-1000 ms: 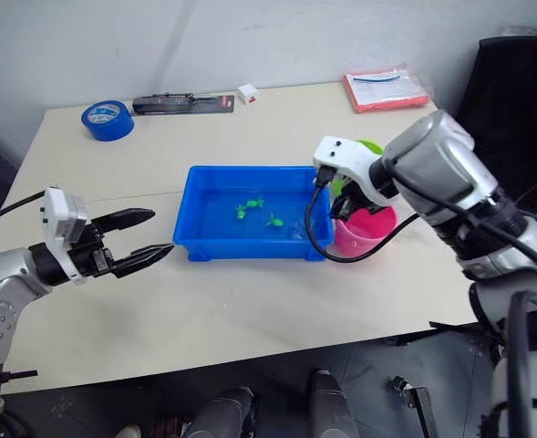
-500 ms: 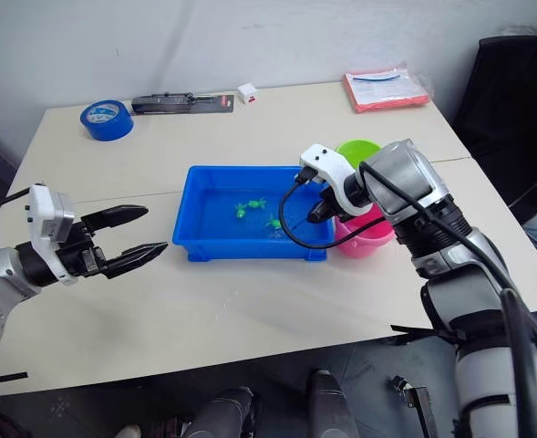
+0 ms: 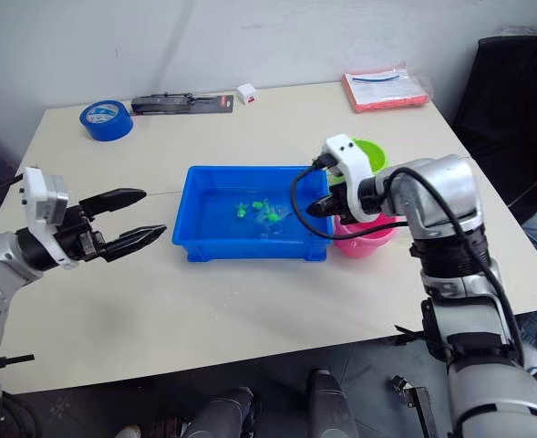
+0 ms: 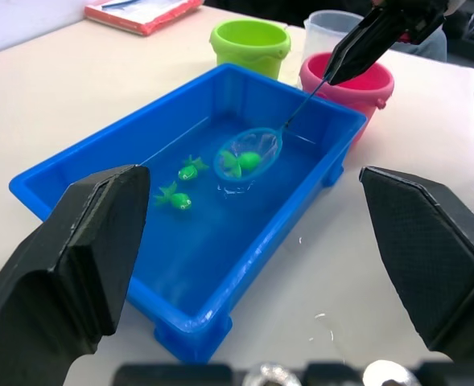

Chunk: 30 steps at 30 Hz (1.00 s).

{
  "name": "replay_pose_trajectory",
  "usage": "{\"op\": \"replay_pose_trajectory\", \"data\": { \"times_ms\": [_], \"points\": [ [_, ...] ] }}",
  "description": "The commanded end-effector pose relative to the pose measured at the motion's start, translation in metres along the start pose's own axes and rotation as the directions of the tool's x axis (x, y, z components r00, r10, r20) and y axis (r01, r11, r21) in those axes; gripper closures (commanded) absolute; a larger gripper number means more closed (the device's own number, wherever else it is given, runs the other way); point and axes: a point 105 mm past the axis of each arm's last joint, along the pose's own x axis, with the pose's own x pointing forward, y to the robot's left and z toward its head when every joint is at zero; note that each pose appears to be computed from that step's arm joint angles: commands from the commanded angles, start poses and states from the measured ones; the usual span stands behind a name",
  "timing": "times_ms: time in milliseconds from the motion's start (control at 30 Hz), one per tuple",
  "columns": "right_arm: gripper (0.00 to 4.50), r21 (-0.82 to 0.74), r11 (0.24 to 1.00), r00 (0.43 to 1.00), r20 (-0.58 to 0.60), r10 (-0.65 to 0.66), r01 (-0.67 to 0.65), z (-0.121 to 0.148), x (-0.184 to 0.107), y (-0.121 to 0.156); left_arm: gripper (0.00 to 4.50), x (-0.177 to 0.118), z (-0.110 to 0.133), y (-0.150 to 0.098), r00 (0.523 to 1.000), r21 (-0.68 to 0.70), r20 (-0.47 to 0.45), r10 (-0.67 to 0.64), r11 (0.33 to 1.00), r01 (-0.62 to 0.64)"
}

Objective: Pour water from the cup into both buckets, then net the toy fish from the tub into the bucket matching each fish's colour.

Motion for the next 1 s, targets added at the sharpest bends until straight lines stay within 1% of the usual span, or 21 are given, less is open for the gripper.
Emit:
{"op": "replay_pose_trajectory", "data": {
  "times_ms": [33,133,267,433,633,733,833,967,1000],
  "points": [
    [3.71,-0.002,1.0,0.996,0.09,-0.009,0.009,0.015,-0.022,0.003,0.0,0.003,0.007,0.0,0.999,0.029,0.024,-0.041,0.999,0.04],
    [3.71,0.035,0.999,0.987,0.156,-0.038,0.033,0.024,-0.036,-0.003,0.0,0.009,0.01,0.0,0.997,0.034,0.039,-0.064,0.997,0.063],
    [3.71,0.045,0.99,0.962,0.233,-0.142,0.135,0.032,-0.052,-0.023,0.0,0.015,0.014,0.0,0.994,0.045,0.059,-0.088,0.995,0.086],
    [3.71,0.059,0.952,0.899,0.314,-0.304,0.302,0.044,-0.067,-0.057,0.0,0.019,0.014,-0.002,0.993,0.047,0.066,-0.099,0.994,0.096],
    [3.71,0.038,0.877,0.817,0.348,-0.46,0.478,0.049,-0.075,-0.094,0.0,0.019,0.013,-0.005,0.993,0.047,0.069,-0.099,0.994,0.096],
    [3.71,-0.031,0.829,0.787,0.339,-0.516,0.558,0.046,-0.075,-0.108,0.0,0.019,0.014,-0.007,0.992,0.045,0.076,-0.096,0.995,0.093],
    [3.71,-0.173,0.758,0.761,0.338,-0.554,0.629,0.044,-0.073,-0.115,0.0,0.018,0.013,-0.008,0.993,0.043,0.075,-0.093,0.995,0.09],
    [3.71,-0.328,0.678,0.751,0.348,-0.561,0.658,0.042,-0.07,-0.116,0.0,0.018,0.012,-0.008,0.993,0.043,0.074,-0.09,0.995,0.087],
    [3.71,-0.373,0.646,0.746,0.352,-0.566,0.666,0.041,-0.071,-0.116,0.0,0.018,0.012,-0.008,0.993,0.043,0.074,-0.09,0.995,0.087]
  ]
}}
